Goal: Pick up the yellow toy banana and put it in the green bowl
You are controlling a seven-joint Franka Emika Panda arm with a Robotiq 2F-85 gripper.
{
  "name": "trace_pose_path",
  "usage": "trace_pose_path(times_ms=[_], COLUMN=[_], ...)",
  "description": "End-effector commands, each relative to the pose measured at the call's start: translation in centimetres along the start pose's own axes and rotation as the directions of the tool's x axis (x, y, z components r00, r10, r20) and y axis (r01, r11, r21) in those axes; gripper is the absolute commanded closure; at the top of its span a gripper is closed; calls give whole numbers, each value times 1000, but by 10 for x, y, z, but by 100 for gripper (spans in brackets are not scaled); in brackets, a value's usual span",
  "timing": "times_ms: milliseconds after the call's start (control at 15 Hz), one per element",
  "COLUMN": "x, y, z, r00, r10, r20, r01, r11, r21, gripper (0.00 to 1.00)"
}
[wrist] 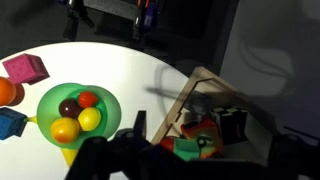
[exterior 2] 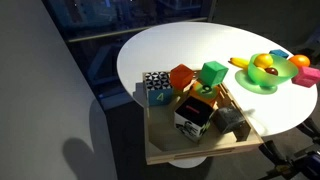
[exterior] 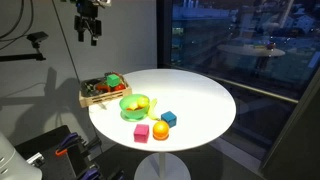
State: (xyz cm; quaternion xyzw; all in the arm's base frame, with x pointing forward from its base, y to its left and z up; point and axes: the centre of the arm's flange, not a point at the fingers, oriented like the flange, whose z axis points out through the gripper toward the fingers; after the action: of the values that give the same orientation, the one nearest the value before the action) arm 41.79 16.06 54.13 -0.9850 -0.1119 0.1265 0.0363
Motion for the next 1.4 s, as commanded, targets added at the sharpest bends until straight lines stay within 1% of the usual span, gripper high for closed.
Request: trace_pose_path(times_ms=[0,400,733,1067,1333], x=[0,10,23,47,69], y=[0,10,30,60,87], z=[-1,1,-1,0,5], r00=[1000,1000,997,987,975], r10=[0,24,71,118,167], r20=[-1,3,-18,-106,-148], r01=[0,-24,-71,-117,-170], r11=[1000,1000,997,993,986], r21=[0,2,8,10,-2], gripper=[0,0,0,0,0])
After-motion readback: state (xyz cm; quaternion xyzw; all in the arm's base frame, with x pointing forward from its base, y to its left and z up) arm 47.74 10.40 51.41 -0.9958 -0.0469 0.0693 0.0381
